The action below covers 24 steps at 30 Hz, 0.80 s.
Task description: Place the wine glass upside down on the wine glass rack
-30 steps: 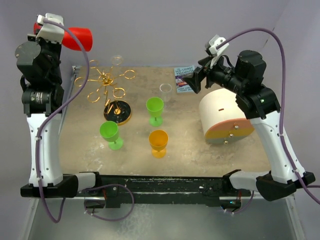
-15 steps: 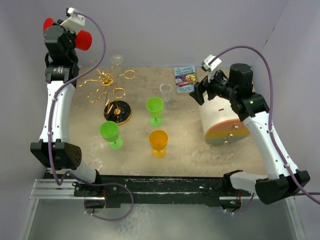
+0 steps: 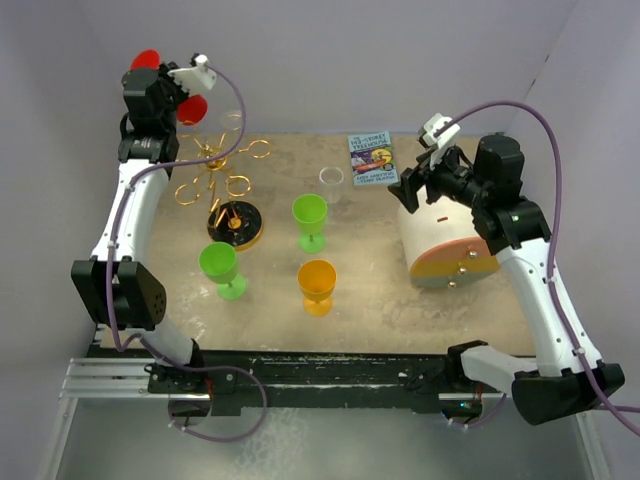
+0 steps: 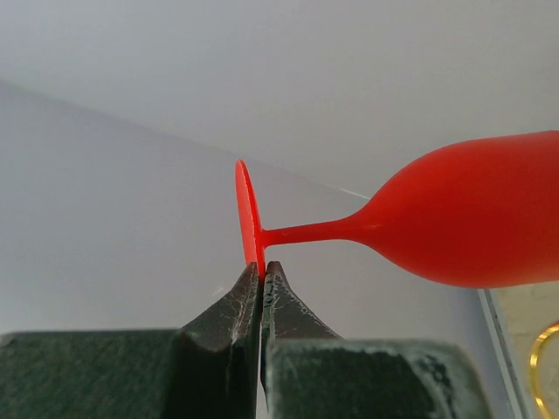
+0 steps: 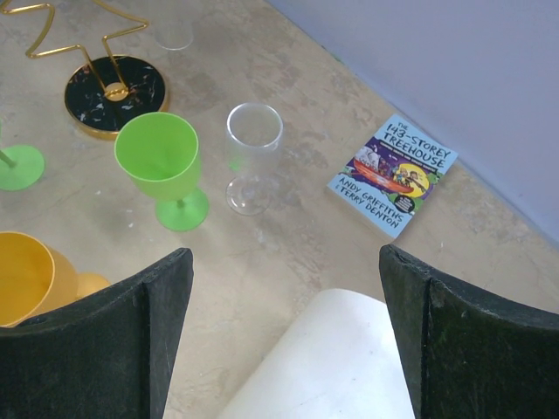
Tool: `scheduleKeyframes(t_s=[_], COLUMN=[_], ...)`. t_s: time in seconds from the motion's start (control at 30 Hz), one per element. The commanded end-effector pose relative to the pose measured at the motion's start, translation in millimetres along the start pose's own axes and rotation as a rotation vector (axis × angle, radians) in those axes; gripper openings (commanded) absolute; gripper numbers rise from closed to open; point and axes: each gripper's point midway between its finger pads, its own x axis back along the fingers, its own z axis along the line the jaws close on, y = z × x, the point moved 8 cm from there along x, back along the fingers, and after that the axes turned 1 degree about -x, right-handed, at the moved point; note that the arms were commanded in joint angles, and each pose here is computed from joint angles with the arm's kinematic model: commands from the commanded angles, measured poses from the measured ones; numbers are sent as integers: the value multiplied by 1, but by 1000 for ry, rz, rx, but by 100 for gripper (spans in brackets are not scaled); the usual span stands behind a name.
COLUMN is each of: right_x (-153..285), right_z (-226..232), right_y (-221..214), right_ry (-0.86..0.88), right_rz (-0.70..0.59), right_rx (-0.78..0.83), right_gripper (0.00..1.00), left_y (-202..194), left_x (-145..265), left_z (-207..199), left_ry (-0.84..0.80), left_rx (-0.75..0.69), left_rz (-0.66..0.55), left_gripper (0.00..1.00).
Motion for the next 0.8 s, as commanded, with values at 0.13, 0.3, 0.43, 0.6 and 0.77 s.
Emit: scheduleKeyframes(t_s=[0.13,0.3,0.43,0.6,0.77], right_x=[6,8,8,8,9], right_z=[-3,-3,-4,-4,-6], right_y=[5,4,4,3,2], right_ry=[8,11,16,15,0], right_rz=[-52,-54,-56,-53,-53], right_rx=[21,16,16,16,23], right_gripper=[89,89,89,89,89], left_y=[23,27,29,33,35], left_x=[4,12,20,28,36], left_z=[-7,-18,-22,-20,-25], left_ry=[-65,-125,-154,-169,-239], left_rx=[-178,-213,-249,-247,-241], left_rz=[-242,-322,-371,-415,-449], left_gripper=[0,0,0,0,0])
